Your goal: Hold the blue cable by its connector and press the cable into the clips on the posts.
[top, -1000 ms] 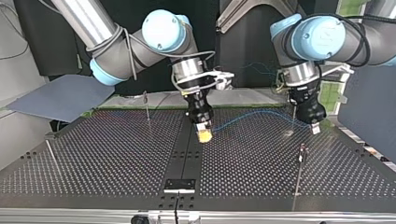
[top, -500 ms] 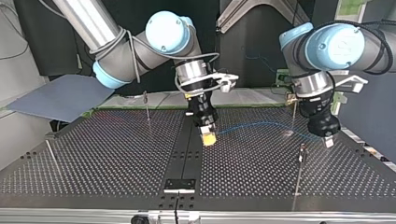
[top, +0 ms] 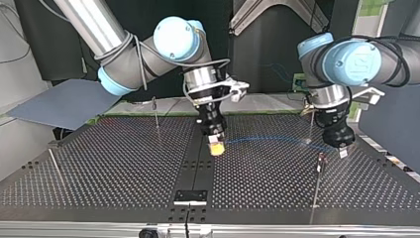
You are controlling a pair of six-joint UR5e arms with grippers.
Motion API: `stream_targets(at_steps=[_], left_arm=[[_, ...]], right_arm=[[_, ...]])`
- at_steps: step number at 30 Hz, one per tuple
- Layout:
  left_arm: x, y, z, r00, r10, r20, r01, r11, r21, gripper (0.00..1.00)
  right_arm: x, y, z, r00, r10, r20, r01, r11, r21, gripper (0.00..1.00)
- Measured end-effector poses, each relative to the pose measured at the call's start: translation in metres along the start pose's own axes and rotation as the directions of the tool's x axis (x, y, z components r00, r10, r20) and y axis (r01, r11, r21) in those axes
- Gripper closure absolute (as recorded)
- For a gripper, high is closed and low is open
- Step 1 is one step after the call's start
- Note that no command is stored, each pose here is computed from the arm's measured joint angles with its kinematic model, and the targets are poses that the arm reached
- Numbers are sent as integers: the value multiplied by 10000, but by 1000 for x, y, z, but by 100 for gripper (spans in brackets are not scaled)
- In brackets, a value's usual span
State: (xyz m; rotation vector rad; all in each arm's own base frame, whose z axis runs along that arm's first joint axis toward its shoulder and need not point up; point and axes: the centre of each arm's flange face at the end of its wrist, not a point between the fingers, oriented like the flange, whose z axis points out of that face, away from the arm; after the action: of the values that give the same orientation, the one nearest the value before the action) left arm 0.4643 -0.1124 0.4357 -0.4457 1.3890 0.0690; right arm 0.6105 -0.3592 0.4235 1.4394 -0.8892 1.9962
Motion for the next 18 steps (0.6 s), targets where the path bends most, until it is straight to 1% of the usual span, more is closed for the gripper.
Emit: stream_targets(at_steps=[8, 18], left_arm=[[1, 6, 8, 10000, 15, -24, -14, 9999, 112, 98], [-6, 9, 18, 9999, -20, 124, 17, 9998, 185, 98]], right_arm=[[-5, 3, 1, 10000, -21, 59, 21, 10000, -70, 100], [-8, 6, 3, 9999, -42, 92, 43, 9999, -144, 100]])
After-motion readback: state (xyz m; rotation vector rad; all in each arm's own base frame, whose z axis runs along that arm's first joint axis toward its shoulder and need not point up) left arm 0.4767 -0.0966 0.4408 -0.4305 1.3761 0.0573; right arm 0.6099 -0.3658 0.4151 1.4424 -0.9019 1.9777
